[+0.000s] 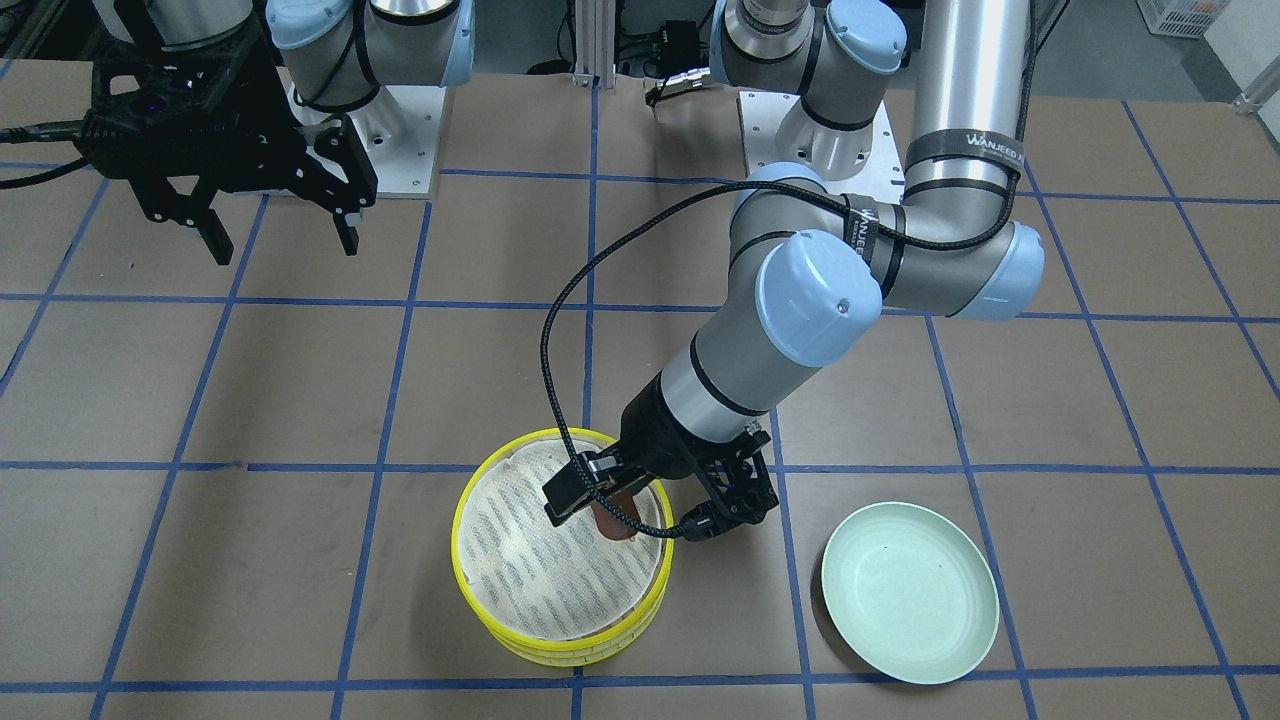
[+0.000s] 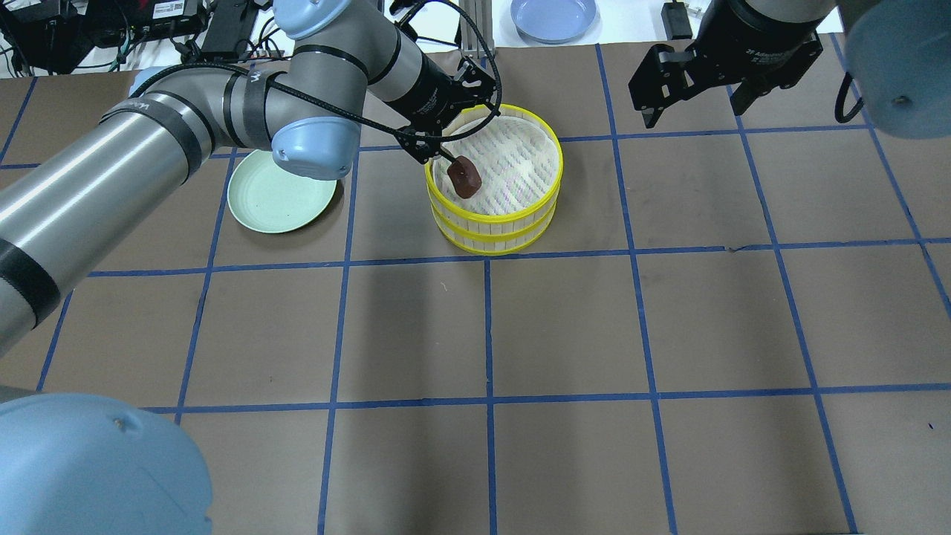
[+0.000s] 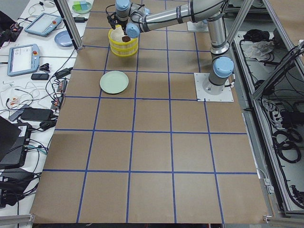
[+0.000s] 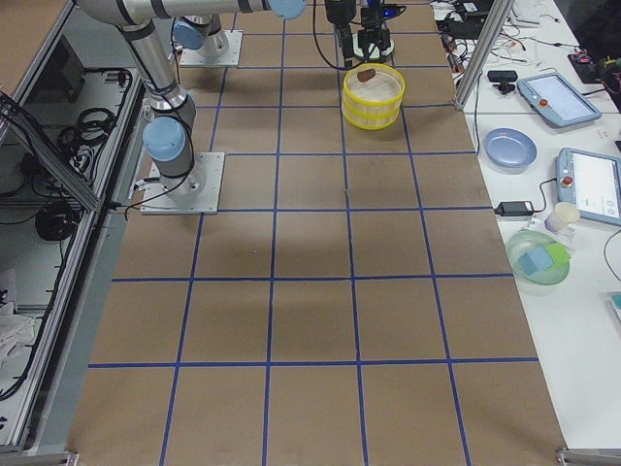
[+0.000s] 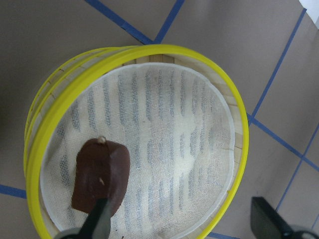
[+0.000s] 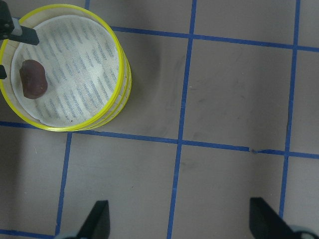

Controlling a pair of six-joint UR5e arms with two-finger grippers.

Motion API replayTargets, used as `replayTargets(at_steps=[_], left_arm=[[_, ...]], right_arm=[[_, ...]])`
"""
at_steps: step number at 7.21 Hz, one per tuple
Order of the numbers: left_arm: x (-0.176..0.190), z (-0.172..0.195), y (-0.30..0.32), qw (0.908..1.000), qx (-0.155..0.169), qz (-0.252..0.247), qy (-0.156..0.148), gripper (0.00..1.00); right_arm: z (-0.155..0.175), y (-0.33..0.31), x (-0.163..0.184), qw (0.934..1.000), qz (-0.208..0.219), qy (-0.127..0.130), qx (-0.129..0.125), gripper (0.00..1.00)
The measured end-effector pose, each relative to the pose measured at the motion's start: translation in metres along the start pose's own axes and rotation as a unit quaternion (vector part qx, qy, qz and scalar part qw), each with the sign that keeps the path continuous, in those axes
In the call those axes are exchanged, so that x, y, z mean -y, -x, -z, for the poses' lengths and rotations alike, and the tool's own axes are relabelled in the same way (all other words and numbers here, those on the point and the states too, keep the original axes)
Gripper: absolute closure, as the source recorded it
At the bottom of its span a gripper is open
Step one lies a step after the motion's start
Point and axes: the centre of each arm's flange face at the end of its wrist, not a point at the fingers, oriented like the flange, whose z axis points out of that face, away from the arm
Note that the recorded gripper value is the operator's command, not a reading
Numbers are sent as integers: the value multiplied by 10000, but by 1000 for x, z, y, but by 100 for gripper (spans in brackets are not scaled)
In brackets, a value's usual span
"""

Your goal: Stack buns with steamer

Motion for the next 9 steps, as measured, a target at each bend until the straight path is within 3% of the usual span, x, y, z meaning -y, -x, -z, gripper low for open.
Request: replayTargets(at_steps=[2, 4, 6, 7, 9], left_arm=[[0, 17, -2, 9995, 56, -283, -102, 1], [14, 51, 10, 9938, 535, -908, -363, 0], [35, 105, 42, 9781, 1253, -1576, -530, 0], [41, 136, 60, 9651, 1673, -1925, -588, 0], [45, 186, 92, 9429, 2281, -2379, -473, 0]], right_arm=[[2, 0, -1, 10000, 22, -8, 0, 0], [1, 0, -2, 10000, 35, 3, -3, 0], [0, -1, -2, 10000, 30, 15, -6, 0], [0, -1, -2, 10000, 28, 19, -6, 0], [-1, -2, -2, 10000, 27, 31, -10, 0]])
